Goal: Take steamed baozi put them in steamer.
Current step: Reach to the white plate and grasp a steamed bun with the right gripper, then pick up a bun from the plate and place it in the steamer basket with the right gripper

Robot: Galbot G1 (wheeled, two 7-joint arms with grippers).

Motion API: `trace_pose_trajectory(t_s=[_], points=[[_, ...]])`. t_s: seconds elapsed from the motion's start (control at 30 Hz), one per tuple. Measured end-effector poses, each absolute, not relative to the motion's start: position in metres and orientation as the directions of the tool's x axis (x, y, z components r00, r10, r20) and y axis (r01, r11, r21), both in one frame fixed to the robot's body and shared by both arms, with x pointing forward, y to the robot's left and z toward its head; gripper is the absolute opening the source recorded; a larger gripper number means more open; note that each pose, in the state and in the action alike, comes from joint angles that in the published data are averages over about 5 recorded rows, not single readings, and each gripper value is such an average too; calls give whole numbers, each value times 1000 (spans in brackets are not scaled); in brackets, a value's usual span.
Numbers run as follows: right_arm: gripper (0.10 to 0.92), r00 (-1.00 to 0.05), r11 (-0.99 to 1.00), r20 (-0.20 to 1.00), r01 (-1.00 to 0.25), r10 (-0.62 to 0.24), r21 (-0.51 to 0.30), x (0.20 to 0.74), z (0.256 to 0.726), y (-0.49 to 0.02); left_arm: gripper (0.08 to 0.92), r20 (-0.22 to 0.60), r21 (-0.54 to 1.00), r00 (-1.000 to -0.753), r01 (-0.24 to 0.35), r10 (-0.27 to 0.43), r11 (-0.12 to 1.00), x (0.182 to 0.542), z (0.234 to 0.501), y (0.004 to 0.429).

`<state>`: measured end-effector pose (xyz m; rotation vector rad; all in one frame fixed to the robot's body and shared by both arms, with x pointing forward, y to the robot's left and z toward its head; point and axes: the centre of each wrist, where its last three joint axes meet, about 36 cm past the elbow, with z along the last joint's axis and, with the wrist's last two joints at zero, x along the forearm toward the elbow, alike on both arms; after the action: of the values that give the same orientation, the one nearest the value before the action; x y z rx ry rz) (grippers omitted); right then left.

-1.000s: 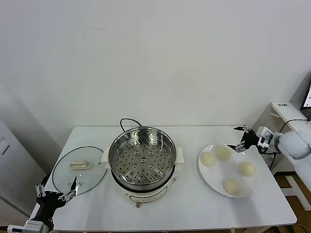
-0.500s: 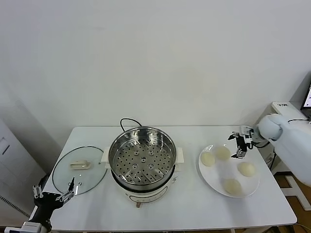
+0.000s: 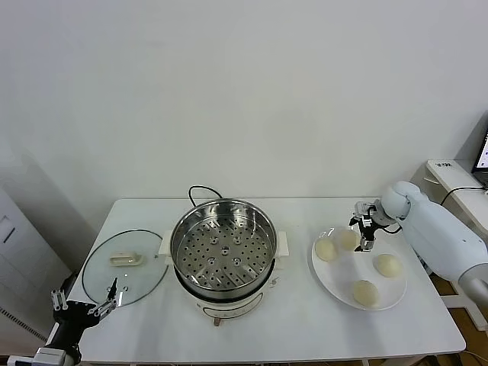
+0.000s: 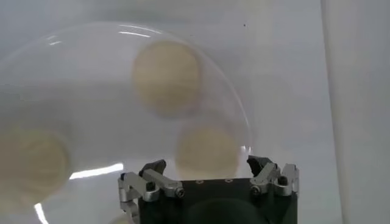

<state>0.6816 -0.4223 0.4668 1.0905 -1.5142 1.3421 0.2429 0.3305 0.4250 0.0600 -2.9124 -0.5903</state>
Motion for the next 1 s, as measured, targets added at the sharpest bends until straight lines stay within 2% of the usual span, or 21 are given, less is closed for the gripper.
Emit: trace_pose_trajectory(t_s=[0.13,0.47,0.57,0.77,1.0], points=[[679,-290,57,954,-956,-73,-287,684,464,-420,823,158,391,-985,-6,-74,920,242,425,331],[395,-294,65,954,-955,-66,-289,687,465,-422,823,161,395,-984,-7,-77,919,238,424,332],[337,-298,57,952,-954,-71,-294,688,474,-421,823,159,398,-984,-8,-78,917,237,425,333],[306,-324,-18,940,-945,-110,-328,695,518,-401,823,152,401,-985,-13,-80,916,238,427,336],[307,-344,-220,916,-896,-207,-387,712,612,-338,823,147,404,-986,-16,-82,915,238,428,339]])
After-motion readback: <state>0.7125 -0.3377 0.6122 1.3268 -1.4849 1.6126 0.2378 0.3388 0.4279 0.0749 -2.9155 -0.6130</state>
